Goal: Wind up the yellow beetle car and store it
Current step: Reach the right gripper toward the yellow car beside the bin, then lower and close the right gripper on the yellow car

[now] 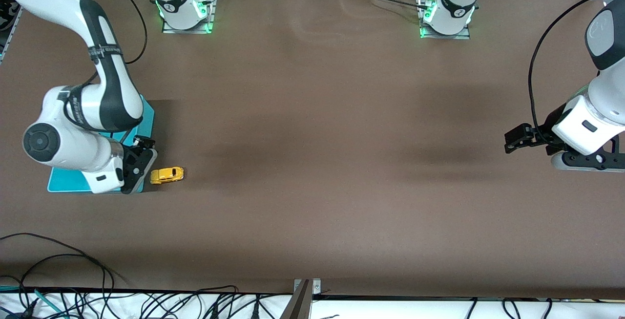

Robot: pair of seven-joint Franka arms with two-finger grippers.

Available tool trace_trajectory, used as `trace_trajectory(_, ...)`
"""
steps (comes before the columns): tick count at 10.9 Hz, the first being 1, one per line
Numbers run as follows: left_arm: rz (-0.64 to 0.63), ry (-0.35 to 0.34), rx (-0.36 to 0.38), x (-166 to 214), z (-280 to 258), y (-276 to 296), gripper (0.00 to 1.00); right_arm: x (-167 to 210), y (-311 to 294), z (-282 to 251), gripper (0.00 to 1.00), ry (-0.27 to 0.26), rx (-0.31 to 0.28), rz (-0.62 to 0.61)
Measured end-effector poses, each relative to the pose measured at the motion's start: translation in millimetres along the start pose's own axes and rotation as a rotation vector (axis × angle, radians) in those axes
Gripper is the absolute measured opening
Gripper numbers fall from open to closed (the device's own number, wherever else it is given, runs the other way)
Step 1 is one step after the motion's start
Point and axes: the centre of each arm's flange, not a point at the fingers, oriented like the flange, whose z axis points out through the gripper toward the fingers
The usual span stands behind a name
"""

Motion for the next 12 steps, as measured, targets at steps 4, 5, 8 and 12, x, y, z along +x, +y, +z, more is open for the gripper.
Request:
trace_trajectory(4,0.0,0.001,0.0,-0.3,-0.8,0.0,1.0,3.8,9.1,61.2,1.0,0.022,-0.052,-0.21)
trace_trajectory(5,0.0,0.001,0.0,-0.3,-0.8,0.1,1.0,3.4,8.5,76.1,1.0,0.019,-0.046,-0.233)
trace_trajectory(8,0.007,0.001,-0.002,-0.6,-1.2,4.6,1.0,6.8,-3.9,123.0,1.0,0.032,-0.064,-0.315)
trace_trajectory(12,0.018,0.025,-0.008,0.7,-12.7,11.5,1.0,9.1,-9.9,134.7,0.93,0.038,-0.071,-0.335)
